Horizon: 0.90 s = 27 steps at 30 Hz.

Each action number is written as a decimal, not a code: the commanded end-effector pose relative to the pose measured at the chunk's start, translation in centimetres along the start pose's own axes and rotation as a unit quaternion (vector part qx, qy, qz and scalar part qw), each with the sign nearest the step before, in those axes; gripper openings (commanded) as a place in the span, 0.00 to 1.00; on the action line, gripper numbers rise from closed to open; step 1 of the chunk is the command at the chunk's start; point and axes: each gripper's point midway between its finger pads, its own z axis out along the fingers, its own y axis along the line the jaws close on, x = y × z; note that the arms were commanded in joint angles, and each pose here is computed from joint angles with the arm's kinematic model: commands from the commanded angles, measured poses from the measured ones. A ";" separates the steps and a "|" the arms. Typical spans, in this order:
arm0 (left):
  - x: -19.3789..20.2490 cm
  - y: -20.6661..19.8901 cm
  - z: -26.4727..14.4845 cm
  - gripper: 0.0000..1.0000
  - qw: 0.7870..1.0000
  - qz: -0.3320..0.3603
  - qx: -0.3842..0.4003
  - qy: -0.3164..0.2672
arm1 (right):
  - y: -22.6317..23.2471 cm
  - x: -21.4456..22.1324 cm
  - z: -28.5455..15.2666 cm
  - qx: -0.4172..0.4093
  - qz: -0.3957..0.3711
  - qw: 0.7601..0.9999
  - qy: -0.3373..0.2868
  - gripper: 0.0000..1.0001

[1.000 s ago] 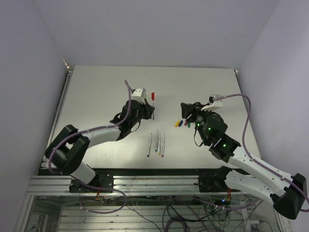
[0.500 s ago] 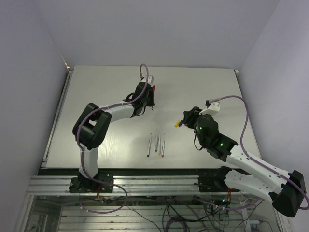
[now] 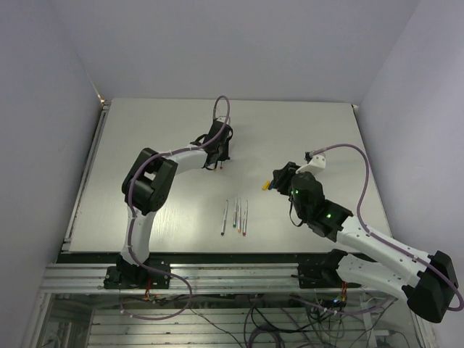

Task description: Insert the pens into the pen caps

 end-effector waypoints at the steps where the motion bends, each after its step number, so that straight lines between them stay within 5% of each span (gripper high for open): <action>1: 0.8 1.5 0.5 0.07 0.999 -0.001 -0.038 0.018 | -0.2 0.8 0.2 0.001 0.006 1.000 0.006 0.41; 12: 1.7 2.0 0.6 0.08 0.998 -0.016 -0.052 0.029 | 0.2 1.1 0.6 -0.003 0.002 1.000 0.012 0.41; 27: -1.9 0.3 -2.2 0.28 0.999 -0.035 -0.010 -0.013 | 0.4 0.8 0.4 -0.012 0.004 1.000 0.005 0.41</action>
